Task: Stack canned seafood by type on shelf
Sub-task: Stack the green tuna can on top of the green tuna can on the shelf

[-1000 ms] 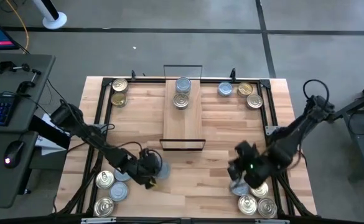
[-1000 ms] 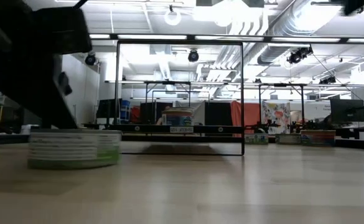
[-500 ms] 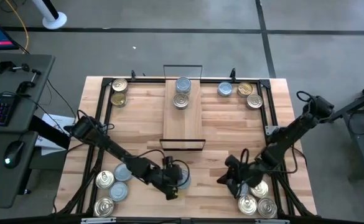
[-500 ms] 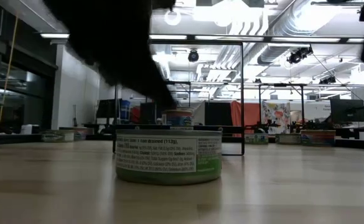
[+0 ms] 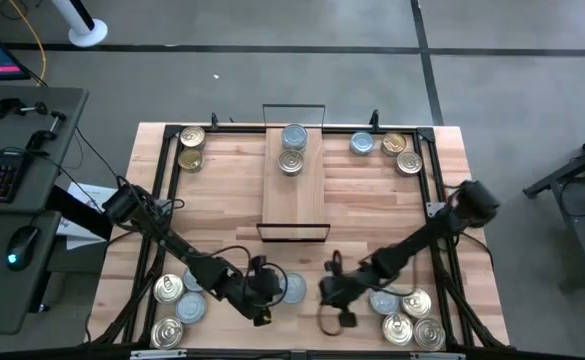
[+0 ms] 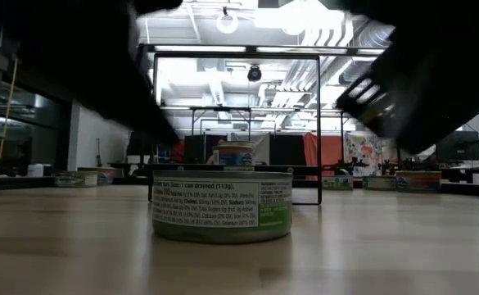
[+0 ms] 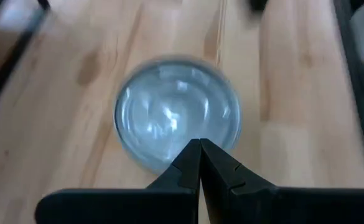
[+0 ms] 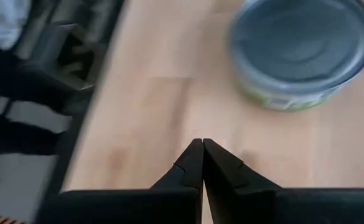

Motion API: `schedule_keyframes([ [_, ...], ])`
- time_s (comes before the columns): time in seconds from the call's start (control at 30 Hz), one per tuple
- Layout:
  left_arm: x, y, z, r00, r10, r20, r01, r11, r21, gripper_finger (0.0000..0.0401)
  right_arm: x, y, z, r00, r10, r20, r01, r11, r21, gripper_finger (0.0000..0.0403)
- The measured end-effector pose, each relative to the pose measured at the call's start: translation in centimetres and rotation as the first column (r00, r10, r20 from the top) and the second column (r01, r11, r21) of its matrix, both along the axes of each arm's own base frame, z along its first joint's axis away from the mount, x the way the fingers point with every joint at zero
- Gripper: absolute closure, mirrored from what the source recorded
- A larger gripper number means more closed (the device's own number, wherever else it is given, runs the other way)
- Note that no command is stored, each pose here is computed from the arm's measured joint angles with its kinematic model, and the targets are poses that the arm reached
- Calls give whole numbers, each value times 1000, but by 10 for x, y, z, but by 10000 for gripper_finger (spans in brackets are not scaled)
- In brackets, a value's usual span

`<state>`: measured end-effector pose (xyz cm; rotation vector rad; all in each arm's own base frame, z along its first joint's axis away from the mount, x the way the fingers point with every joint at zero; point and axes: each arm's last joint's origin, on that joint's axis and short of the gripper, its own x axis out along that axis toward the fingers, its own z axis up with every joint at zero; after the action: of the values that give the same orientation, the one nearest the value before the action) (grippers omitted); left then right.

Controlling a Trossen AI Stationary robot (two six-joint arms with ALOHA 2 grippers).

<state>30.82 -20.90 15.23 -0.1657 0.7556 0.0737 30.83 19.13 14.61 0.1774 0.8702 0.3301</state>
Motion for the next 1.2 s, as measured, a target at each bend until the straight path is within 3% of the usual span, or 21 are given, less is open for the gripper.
schedule_keyframes([
  [0.13, -1, 1, -1, 999, -43, -8, 43, 997, 61, 401, 20, -2, -12, 1000, -12, -14, 11, 999, -36, 403],
  [0.4, -3, 3, -6, 994, -108, -12, 109, 986, 124, 401, 27, -17, -19, 993, -86, -81, 75, 988, -132, 403],
  [0.87, -18, 8, -25, 989, -148, -25, 150, 983, 109, 401, 39, -19, -10, 996, -91, -7, 90, 993, -72, 403],
  [1.2, -29, 6, -36, 986, -154, -65, 160, 981, 110, 401, 60, -8, 27, 994, -32, 107, 39, 998, -57, 403],
])
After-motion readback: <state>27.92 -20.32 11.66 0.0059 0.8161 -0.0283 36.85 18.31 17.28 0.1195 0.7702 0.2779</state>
